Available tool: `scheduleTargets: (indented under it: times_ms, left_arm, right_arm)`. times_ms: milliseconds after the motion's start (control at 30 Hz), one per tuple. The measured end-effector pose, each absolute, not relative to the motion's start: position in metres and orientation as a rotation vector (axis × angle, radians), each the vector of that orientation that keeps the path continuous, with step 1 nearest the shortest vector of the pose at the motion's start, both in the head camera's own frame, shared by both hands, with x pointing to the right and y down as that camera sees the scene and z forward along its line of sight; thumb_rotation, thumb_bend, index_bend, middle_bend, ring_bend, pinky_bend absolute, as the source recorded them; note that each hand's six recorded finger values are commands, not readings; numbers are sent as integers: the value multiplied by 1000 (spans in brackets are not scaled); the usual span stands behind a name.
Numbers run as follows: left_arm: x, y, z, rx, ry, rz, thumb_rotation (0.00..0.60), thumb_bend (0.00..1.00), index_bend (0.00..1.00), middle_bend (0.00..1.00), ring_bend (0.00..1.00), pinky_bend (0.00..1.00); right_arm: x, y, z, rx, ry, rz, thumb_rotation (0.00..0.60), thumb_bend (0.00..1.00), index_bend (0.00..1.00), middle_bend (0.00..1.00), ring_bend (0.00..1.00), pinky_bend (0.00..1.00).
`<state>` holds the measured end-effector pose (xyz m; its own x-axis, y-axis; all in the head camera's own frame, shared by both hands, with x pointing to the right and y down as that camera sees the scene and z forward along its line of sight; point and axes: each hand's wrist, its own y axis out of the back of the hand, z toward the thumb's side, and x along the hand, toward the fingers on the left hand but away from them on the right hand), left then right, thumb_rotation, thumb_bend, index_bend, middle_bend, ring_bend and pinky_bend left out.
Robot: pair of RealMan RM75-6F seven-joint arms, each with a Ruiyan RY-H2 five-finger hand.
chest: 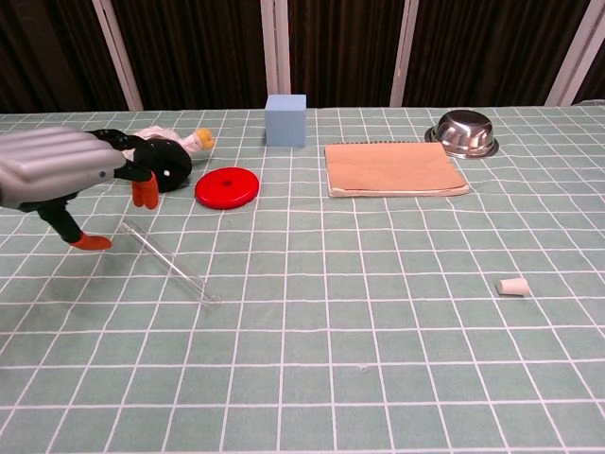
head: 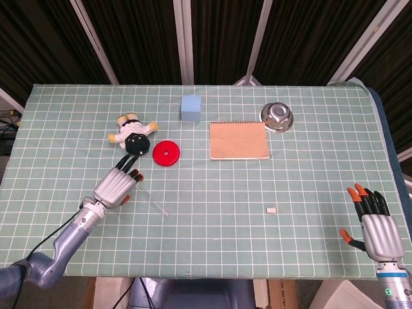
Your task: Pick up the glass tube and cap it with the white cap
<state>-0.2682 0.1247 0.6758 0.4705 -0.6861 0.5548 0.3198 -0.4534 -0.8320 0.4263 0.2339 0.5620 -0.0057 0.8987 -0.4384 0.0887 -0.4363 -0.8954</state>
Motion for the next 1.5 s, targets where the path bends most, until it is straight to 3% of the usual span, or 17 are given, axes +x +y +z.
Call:
scheduleTargets:
  times_ms: [600, 1100, 1500]
  left_arm:
    - [-244, 123, 713, -1681, 249, -1230, 600, 357, 434, 392, 0, 0]
    - [-244, 125, 714, -1694, 263, -1236, 600, 471, 513, 511, 36, 0]
    - [-247, 124, 710, -1695, 287, -1226, 600, 490, 526, 551, 59, 0]
  right_arm:
    - [428, 234, 562, -1600, -1066, 1525, 600, 266, 0, 0, 0, 0]
    - [427, 234, 563, -1607, -1075, 1531, 600, 265, 0, 0, 0, 0]
    - [427, 234, 562, -1609, -1077, 1530, 600, 266, 0, 0, 0, 0]
